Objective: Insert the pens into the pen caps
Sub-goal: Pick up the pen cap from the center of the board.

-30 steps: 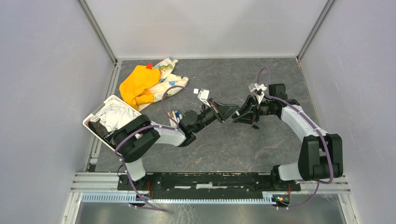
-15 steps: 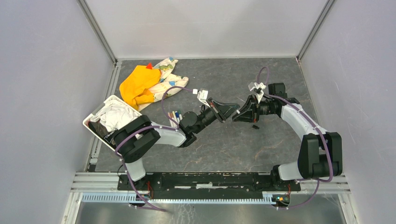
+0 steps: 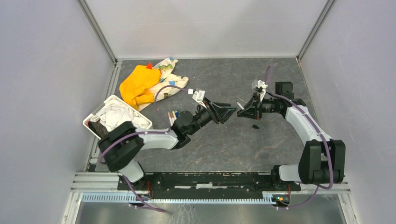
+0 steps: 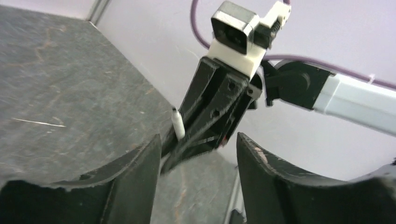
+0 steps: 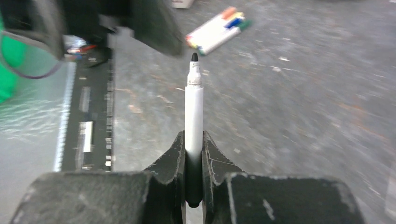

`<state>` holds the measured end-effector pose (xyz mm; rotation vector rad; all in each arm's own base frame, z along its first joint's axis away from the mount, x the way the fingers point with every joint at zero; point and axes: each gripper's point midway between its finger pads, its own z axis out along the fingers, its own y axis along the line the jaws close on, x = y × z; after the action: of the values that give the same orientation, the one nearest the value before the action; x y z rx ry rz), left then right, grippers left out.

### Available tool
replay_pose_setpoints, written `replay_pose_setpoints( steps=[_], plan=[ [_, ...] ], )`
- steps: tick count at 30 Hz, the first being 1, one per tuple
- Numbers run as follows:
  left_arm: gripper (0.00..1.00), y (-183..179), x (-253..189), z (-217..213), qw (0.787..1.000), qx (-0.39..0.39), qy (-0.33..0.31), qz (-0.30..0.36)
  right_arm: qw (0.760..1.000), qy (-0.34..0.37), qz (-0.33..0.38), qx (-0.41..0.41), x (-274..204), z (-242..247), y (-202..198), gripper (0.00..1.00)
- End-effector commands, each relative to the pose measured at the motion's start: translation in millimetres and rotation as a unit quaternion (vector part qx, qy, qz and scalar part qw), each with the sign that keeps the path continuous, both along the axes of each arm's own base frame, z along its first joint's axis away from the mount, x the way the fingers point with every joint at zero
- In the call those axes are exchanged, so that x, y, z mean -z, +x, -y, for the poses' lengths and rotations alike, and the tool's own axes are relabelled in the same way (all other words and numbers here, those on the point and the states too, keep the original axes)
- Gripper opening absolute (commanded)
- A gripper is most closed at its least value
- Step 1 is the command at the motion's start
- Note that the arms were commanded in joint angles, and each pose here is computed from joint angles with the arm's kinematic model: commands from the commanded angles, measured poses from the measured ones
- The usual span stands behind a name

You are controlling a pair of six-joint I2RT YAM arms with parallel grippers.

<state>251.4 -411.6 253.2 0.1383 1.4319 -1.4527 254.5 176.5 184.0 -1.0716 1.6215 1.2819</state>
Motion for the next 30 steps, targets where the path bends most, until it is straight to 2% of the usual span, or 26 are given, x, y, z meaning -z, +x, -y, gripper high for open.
replay_pose_setpoints(
  steps=[1,3,5,7,10,14,18,23,30],
  plan=[
    [0.69,-9,1,-13,0.99,0.003,0.127,0.062,0.982,-0.09,0.121,0.116,-15,45,43,0.0],
    [0.73,-22,21,-10,0.97,0.055,0.22,0.094,0.961,-0.149,0.16,0.171,-14,74,58,0.0],
    [0.75,-34,46,-5,0.936,0.119,0.304,0.128,0.939,-0.191,0.189,0.216,-16,101,68,0.0],
    [0.76,-43,68,0,0.9,0.181,0.362,0.16,0.922,-0.217,0.204,0.249,-17,123,72,0.0],
    [0.79,-52,94,12,0.847,0.257,0.404,0.232,0.909,-0.233,0.204,0.278,-18,149,73,0.0],
    [0.82,-48,109,38,0.789,0.284,0.413,0.355,0.91,-0.235,0.182,0.288,-10,174,71,0.0],
    [0.82,-37,125,72,0.766,0.313,0.409,0.385,0.923,-0.218,0.152,0.279,-3,185,65,0.0],
    [0.81,-13,159,105,0.751,0.332,0.433,0.371,0.929,-0.204,0.136,0.277,0,190,62,0.0],
    [0.75,9,203,125,0.749,0.34,0.473,0.316,0.929,-0.198,0.135,0.281,-1,192,60,0.0]
  ],
)
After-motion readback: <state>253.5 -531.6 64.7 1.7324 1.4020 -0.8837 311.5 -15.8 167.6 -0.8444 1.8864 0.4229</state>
